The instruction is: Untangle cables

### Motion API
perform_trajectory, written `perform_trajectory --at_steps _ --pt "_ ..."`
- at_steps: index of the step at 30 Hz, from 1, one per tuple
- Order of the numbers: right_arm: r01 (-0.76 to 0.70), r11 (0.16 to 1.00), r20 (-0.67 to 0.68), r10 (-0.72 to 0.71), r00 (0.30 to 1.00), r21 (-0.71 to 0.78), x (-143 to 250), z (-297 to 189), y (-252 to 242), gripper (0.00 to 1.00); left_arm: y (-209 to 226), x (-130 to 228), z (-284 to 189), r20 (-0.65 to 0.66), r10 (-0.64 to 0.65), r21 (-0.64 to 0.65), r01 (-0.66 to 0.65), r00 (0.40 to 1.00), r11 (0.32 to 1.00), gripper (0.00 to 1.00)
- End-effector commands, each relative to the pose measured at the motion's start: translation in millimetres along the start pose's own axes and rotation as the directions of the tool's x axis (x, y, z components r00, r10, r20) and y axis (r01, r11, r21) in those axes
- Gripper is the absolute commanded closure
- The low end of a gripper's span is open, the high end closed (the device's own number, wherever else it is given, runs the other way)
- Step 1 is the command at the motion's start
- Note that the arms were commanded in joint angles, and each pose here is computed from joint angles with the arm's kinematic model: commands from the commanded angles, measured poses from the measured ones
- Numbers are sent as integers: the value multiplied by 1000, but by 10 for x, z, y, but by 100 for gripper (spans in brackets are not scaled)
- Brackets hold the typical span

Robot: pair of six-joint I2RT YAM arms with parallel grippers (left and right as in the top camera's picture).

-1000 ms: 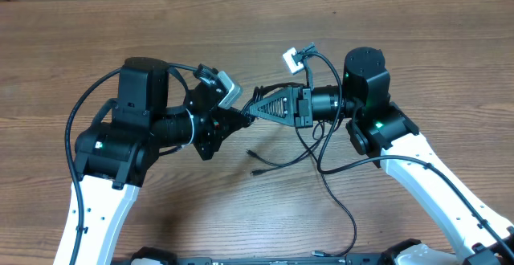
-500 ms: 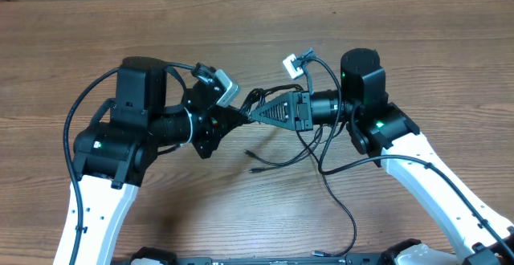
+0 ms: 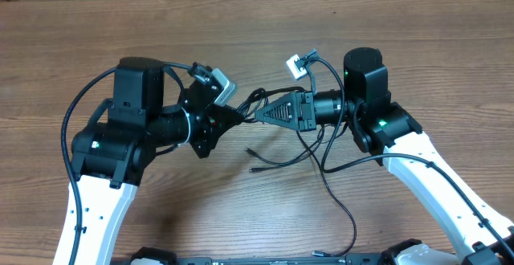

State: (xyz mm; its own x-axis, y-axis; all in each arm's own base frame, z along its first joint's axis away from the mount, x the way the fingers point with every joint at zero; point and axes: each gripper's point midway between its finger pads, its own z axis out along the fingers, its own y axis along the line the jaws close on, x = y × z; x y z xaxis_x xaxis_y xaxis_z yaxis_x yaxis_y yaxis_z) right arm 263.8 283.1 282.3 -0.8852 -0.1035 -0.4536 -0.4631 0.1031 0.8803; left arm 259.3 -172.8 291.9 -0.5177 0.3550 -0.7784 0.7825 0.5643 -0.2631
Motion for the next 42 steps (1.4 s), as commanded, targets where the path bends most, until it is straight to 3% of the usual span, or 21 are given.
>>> perform_trajectory --at_steps 1,4,8,9,14,16,19,28,33,39,41,42 --pt "14 1000 -5 -14 1000 -22 -6 -72 39 96 215 118 -80 -60 -32 -143 24 998 989 96" --pt "8 1000 11 -8 1000 -26 -58 -186 16 96 344 284 -122 -119 -102 -236 72 988 969 96" --pt "2 999 10 -2 1000 -42 -71 -266 23 96 305 285 -113 -117 -113 -215 86 987 973 96" --pt "2 999 4 -2 1000 -49 -60 -268 35 92 208 201 -86 -84 -96 -151 83 992 985 96" --pt "1 999 2 -1 1000 -50 -57 -265 36 46 72 37 -62 -19 -61 -57 60 998 997 96" --pt "-6 999 1 6 1000 -48 -51 -265 30 36 34 -9 -60 0 -50 -32 50 999 998 96" --pt "-9 999 -6 9 1000 -51 -33 -246 35 30 -15 -76 -60 27 -35 1 35 999 999 96" --pt "15 999 -26 -16 1000 -46 33 -65 82 20 -158 -163 -27 62 -31 110 24 998 994 96" --pt "34 999 -5 -34 999 -25 -4 -28 67 20 -233 -170 35 56 -45 181 34 997 983 96" --pt "65 997 4 -65 998 -33 -37 -29 100 23 -281 -171 104 46 -41 214 30 998 976 96" --pt "83 996 9 -82 997 -38 -54 -29 118 27 -306 -175 117 46 -35 223 24 998 975 96" --pt "93 995 13 -93 996 -40 -63 -30 128 34 -333 -180 130 46 -27 229 16 999 973 96"
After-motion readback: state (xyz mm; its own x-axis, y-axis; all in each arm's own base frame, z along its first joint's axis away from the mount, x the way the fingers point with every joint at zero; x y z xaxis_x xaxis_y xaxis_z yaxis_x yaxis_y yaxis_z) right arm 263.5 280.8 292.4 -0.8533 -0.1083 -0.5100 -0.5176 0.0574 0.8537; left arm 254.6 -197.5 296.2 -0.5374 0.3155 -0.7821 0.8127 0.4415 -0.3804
